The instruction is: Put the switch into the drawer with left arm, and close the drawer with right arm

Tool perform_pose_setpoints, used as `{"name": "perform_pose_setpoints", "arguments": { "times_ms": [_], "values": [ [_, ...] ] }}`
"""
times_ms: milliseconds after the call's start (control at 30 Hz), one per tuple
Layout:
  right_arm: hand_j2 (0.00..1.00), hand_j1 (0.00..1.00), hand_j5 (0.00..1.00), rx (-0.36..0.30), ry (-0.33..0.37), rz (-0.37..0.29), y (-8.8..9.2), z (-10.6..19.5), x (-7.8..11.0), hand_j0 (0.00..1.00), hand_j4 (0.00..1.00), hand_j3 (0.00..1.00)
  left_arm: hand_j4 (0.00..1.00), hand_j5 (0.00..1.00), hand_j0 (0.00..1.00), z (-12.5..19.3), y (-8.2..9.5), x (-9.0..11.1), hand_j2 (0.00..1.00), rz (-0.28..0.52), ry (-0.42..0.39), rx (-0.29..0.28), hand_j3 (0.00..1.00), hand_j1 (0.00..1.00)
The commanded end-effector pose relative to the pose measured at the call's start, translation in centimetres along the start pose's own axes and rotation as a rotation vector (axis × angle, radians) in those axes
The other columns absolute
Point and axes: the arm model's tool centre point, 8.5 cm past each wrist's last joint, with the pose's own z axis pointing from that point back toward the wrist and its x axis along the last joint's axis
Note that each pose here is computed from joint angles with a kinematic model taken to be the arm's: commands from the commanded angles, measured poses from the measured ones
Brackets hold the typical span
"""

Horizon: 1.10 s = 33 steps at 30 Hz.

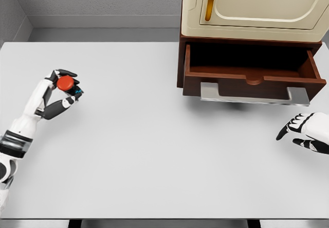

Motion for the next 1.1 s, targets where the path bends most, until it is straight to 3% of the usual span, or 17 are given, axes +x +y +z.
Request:
{"name": "perform_pose_setpoints", "arguments": {
  "times_ms": [0, 533, 600, 800, 1067],
  "values": [
    [0.57, 0.57, 0.57, -0.003, -0.001, -0.005, 0.0, 0.0, 0.0, 0.57, 0.57, 0.57, 0.34, 0.34, 0.34, -0.2, -1.0, 0.0, 0.34, 0.024, -0.005, -0.006, 0.34, 0.34],
    [0.57, 0.57, 0.57, -0.006, -0.001, -0.006, -0.1, 0.0, 0.0, 0.57, 0.57, 0.57, 0.34, 0.34, 0.34, -4.1, -4.6, 2.4, 0.34, 0.107, -0.116, -0.012, 0.34, 0.34],
    [0.57, 0.57, 0.57, -0.004, -0.002, -0.007, 0.0, 0.0, 0.0, 0.57, 0.57, 0.57, 0.34, 0.34, 0.34, -4.8, -5.5, 2.8, 0.34, 0.111, -0.133, -0.039, 0.34, 0.34],
    [0.57, 0.57, 0.57, -0.005, 0.000, -0.007, -0.1, 0.0, 0.0, 0.57, 0.57, 0.57, 0.34, 0.34, 0.34, -5.2, -5.5, 3.5, 0.34, 0.108, -0.155, -0.041, 0.34, 0.34],
    [0.57, 0.57, 0.57, -0.006, -0.001, -0.004, -0.1, 0.0, 0.0, 0.57, 0.57, 0.57, 0.34, 0.34, 0.34, -7.1, -7.1, 5.3, 0.34, 0.116, -0.219, -0.058, 0.34, 0.34]
  ]
}}
